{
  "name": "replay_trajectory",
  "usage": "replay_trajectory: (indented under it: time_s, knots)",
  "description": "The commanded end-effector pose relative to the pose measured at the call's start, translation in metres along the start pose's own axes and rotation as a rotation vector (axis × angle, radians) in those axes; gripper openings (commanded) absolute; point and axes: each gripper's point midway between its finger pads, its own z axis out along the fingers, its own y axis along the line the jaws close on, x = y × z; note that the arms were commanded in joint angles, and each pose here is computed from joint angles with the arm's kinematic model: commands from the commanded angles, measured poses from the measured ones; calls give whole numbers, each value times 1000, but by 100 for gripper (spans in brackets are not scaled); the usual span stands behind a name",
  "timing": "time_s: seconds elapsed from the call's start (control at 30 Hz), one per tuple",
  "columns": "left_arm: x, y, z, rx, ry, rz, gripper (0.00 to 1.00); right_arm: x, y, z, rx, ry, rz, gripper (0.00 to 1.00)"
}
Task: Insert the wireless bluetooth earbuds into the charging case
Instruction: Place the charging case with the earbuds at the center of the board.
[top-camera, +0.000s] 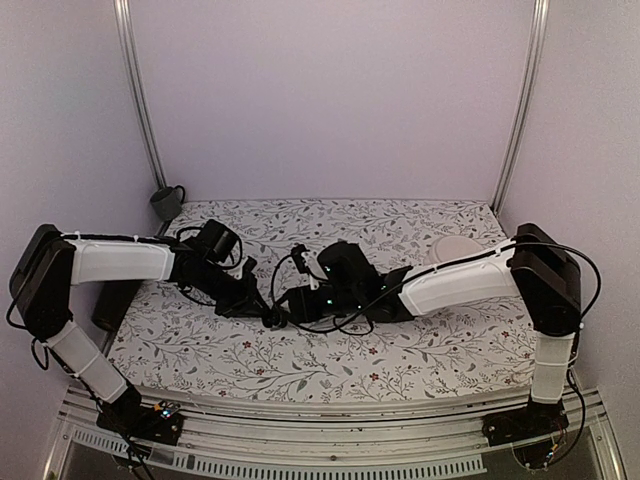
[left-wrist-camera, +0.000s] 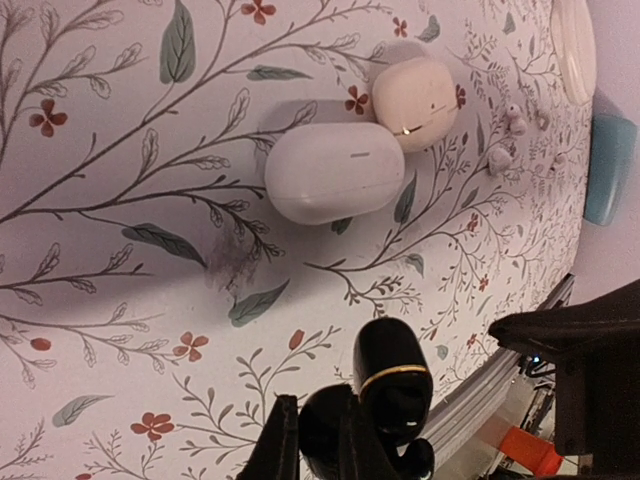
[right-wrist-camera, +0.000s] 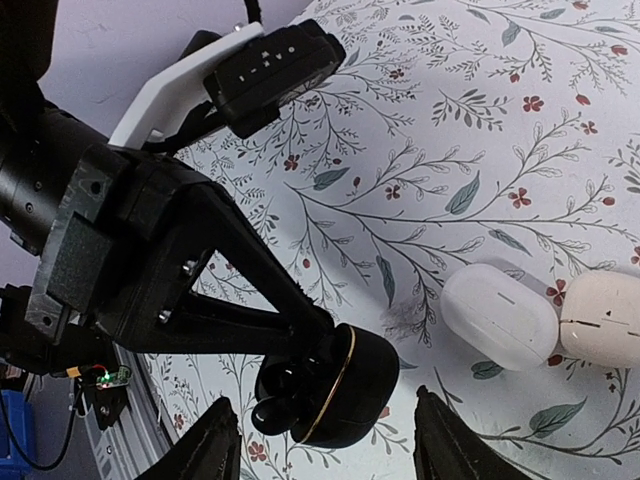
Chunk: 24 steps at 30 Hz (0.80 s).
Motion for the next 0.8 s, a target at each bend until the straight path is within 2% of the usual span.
replay_trajectory:
  time_s: [0.0, 0.3, 0.77]
  knots:
    - [-5, -22, -5, 53, -18, 47, 0, 12, -1, 12, 0, 42, 1, 61]
    - [-5, -24, -6, 56, -20, 49, 0, 17, -2, 18, -6, 63, 14, 66]
    - [-4, -24, -7, 55, -22, 49, 0, 15, -3, 11, 2, 47, 27, 67]
